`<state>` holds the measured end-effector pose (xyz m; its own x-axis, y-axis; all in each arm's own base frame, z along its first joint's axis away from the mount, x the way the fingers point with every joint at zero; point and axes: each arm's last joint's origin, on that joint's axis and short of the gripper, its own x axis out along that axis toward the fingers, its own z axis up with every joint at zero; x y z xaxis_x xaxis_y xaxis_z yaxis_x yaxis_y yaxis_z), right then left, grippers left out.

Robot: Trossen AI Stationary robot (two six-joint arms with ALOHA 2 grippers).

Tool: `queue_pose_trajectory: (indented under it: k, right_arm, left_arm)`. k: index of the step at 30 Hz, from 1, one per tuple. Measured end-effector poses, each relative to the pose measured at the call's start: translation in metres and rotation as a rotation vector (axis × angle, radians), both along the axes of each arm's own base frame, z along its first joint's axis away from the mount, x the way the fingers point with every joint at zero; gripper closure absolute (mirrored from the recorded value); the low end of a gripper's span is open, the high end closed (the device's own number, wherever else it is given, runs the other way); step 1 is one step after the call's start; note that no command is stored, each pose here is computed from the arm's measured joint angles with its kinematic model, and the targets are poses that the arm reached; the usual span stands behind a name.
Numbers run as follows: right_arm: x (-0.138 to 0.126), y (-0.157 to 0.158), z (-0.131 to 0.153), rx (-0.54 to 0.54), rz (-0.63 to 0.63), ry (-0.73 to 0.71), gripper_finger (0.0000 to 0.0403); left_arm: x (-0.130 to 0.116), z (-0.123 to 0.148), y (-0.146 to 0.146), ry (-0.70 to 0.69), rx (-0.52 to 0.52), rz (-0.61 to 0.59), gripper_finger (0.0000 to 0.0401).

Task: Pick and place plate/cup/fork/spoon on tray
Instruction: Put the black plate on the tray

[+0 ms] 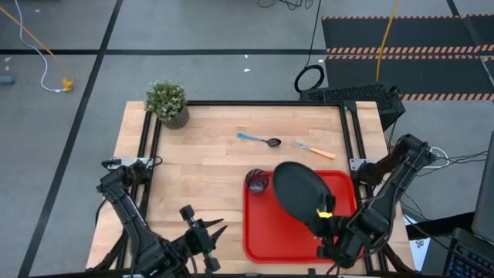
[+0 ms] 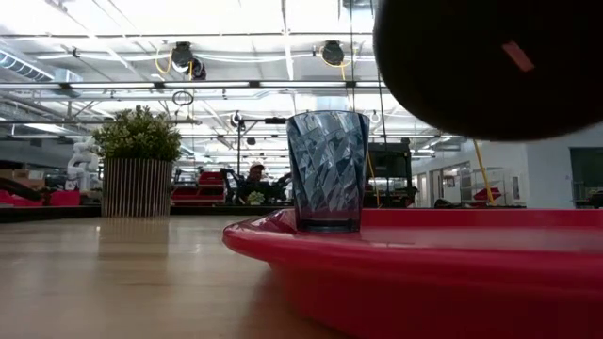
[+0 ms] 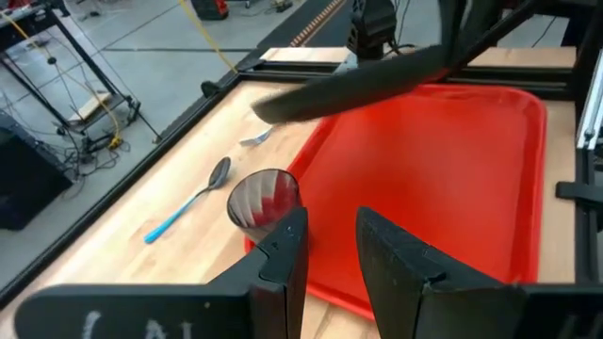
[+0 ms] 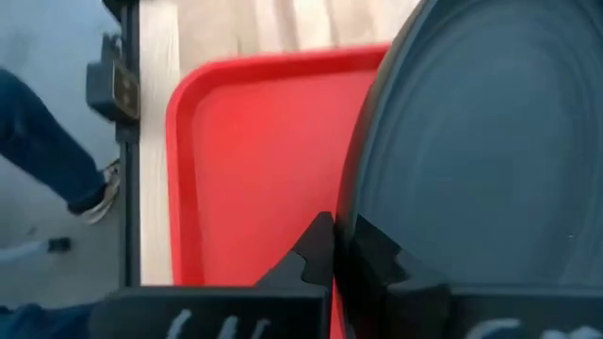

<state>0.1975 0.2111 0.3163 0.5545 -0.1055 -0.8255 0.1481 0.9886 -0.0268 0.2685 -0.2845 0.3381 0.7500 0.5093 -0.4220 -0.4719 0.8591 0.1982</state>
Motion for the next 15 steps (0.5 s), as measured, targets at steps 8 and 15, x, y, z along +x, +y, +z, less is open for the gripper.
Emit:
queue_pose_trajectory:
  k: [8, 15]
  right_arm:
    - [0.007, 0.025, -0.034, -0.002, -0.003, 0.139, 0.0403]
    - [0.01, 0.043, -0.06, -0.005, 0.019, 0.244, 0.0403]
  left_arm:
    - [0.008, -0.004, 0.007, 0.037, -0.008, 0.019, 0.0306]
    - [0.008, -0.004, 0.008, 0.041, -0.004, 0.018, 0.0306]
